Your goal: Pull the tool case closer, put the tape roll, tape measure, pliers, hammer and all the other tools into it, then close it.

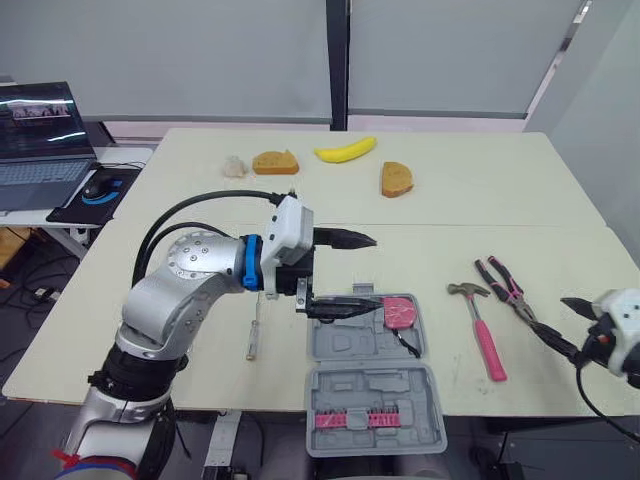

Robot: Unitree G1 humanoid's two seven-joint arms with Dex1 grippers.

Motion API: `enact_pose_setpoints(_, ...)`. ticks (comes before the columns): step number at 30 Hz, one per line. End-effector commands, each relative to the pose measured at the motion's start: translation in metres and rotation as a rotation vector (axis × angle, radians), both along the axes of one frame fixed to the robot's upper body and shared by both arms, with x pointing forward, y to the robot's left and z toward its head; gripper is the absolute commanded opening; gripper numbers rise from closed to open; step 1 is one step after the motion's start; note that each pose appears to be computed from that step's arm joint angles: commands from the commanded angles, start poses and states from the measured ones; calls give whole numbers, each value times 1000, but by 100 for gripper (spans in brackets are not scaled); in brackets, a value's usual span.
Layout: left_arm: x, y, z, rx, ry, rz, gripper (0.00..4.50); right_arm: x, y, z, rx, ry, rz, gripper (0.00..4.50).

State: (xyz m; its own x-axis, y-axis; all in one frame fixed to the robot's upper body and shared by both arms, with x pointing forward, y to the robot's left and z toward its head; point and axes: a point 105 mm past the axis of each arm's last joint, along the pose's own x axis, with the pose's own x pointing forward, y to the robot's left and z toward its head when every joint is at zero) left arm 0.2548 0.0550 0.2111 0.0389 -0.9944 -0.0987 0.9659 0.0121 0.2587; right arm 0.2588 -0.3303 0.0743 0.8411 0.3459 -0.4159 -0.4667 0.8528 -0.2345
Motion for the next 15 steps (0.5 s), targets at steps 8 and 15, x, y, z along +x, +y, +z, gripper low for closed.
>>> enact_pose_setpoints(8,-6,-1,7,-38,-27,41,450,37,-7,-26,22,18,-36,445)
enact_pose_setpoints(15,-6,0,7,-28,-30,55,450,42,-9,-41,-7,62,-54,445)
